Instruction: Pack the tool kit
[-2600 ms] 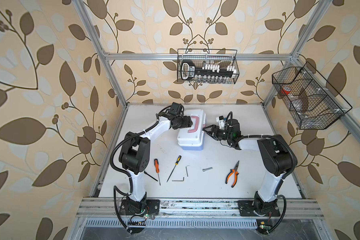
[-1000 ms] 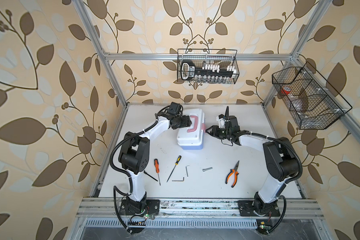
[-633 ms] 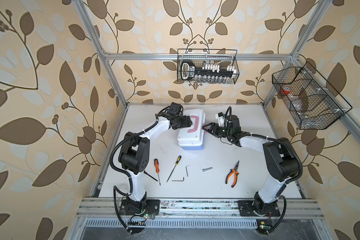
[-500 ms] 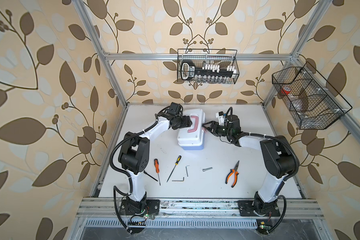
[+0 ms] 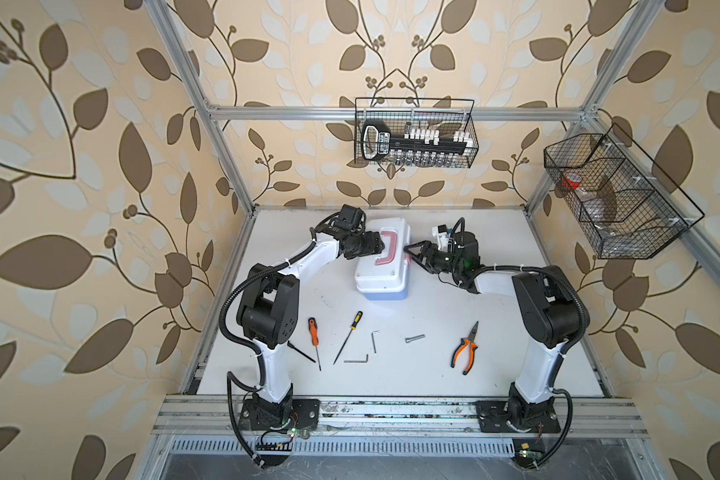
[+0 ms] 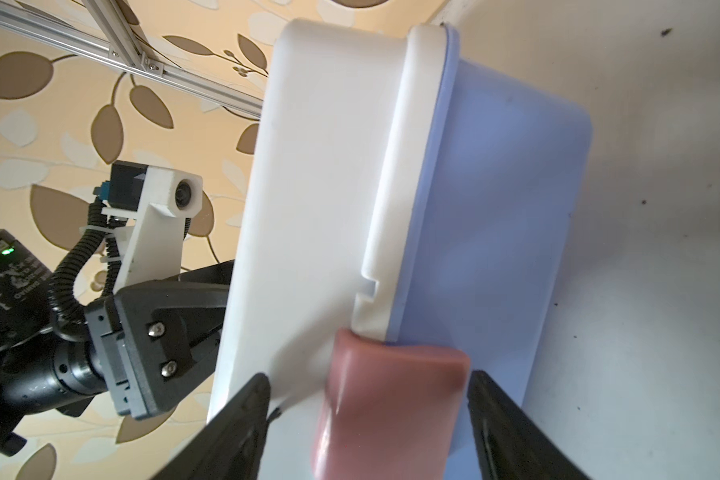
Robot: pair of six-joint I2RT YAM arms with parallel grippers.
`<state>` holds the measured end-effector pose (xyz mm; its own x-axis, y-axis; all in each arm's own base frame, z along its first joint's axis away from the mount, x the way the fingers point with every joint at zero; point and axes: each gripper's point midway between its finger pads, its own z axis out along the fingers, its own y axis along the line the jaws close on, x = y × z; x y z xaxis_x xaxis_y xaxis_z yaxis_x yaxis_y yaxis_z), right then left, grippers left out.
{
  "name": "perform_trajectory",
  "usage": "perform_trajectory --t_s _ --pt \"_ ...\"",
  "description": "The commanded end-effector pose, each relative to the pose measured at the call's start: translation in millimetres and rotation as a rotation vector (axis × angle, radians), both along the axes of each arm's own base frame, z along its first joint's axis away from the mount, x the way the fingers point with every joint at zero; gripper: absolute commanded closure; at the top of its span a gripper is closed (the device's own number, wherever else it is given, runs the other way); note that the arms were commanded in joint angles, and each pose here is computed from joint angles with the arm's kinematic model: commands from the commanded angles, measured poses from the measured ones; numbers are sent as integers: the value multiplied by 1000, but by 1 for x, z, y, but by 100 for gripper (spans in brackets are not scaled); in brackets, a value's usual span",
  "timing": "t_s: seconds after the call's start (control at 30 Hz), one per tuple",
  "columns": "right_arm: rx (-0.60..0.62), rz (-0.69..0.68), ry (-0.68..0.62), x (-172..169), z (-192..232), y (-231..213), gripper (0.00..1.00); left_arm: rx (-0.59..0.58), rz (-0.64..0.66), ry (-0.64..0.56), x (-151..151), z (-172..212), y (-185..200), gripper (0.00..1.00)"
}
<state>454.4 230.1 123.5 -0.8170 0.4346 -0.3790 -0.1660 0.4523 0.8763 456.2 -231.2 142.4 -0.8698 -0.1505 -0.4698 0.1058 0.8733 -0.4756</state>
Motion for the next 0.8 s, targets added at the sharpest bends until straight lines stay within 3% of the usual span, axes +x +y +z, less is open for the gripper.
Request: perform_trajectory --t_s 0.0,0.23,0.4,0.77 --pt "20 14 30 -5 -11 5 25 -61 -43 -12 -10 19 -14 52" --pt "33 9 30 -5 -9 6 28 -63 -43 -16 -10 20 -14 52" --pt "35 -15 70 -5 -22 3 24 -63 -43 -11 -11 18 -14 52" --pt "148 -18 87 -15 -25 7 29 -63 -41 -12 -10 18 -14 52"
